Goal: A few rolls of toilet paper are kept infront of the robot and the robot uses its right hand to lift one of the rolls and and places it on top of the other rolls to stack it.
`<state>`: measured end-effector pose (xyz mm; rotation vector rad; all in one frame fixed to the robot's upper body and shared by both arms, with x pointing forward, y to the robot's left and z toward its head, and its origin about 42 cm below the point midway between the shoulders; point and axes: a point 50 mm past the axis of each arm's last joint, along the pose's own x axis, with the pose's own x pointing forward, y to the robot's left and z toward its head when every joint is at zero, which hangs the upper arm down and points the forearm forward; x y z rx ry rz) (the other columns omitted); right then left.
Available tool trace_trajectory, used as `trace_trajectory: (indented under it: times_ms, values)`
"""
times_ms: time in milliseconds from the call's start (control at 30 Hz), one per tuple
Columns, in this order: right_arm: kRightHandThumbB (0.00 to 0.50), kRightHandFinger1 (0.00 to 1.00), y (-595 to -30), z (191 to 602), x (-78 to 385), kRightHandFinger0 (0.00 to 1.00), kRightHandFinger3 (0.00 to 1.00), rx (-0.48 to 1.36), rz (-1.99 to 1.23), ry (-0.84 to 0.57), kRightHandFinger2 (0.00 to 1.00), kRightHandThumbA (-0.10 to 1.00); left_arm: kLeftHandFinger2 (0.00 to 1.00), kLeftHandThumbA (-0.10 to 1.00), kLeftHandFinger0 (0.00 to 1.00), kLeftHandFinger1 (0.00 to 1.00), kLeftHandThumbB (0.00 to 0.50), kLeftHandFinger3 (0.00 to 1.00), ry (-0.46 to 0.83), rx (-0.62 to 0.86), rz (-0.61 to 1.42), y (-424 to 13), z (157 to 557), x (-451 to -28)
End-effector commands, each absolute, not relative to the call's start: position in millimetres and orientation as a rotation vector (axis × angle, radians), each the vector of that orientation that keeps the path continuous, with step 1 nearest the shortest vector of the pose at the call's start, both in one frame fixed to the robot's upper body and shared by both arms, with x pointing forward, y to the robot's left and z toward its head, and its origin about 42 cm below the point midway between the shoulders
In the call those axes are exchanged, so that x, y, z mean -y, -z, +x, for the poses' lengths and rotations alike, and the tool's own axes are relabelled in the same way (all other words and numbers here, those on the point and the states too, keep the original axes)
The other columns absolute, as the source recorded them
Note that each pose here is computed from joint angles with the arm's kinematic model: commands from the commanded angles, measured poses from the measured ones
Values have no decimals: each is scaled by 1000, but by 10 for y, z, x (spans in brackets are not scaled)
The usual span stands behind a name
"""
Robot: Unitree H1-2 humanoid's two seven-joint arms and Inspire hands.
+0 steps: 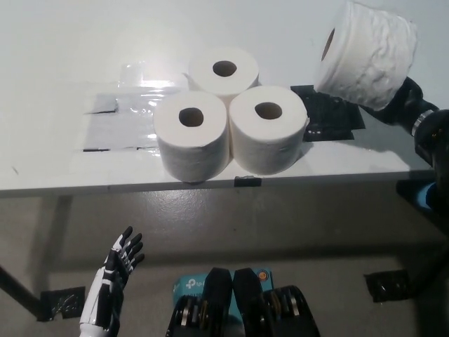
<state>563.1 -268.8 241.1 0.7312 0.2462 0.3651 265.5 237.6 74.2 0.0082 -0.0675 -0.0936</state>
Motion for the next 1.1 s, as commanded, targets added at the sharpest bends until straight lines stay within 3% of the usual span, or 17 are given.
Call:
trace_trajectory:
  times_ms: [0, 67, 167, 367, 500, 833, 1067]
  values:
    - [104, 0, -3068, 5796, 2661, 0, 1, -118, 629, -443, 0, 953, 1000, 1000, 1000, 1000, 190, 1000, 105, 108, 16, -781, 2634, -2391]
    - [118, 0, -3123, 5819, 2593, 0, 0, -147, 579, -450, 0, 962, 1000, 1000, 1000, 1000, 187, 1000, 106, 109, 14, -782, 2638, -2382]
    - [81, 0, -3177, 5836, 2496, 0, 0, -137, 502, -488, 0, 960, 1000, 1000, 1000, 1000, 191, 1000, 106, 110, 15, -778, 2632, -2382]
    - [78, 0, -3306, 5901, 2281, 0, 0, -157, 358, -460, 0, 958, 1000, 1000, 1000, 1000, 193, 1000, 109, 112, 18, -794, 2647, -2372]
    - [112, 0, -3361, 5929, 2128, 0, 0, -172, 299, -453, 0, 931, 1000, 1000, 1000, 1000, 190, 1000, 114, 110, 19, -789, 2647, -2371]
    - [83, 0, -3467, 5957, 1938, 0, 0, -172, 233, -475, 0, 957, 1000, 1000, 1000, 1000, 171, 1000, 120, 114, 21, -803, 2628, -2379]
    - [95, 0, -3587, 5988, 1840, 0, 0, -167, 139, -448, 0, 969, 1000, 1000, 1000, 1000, 168, 1000, 123, 110, 28, -804, 2629, -2372]
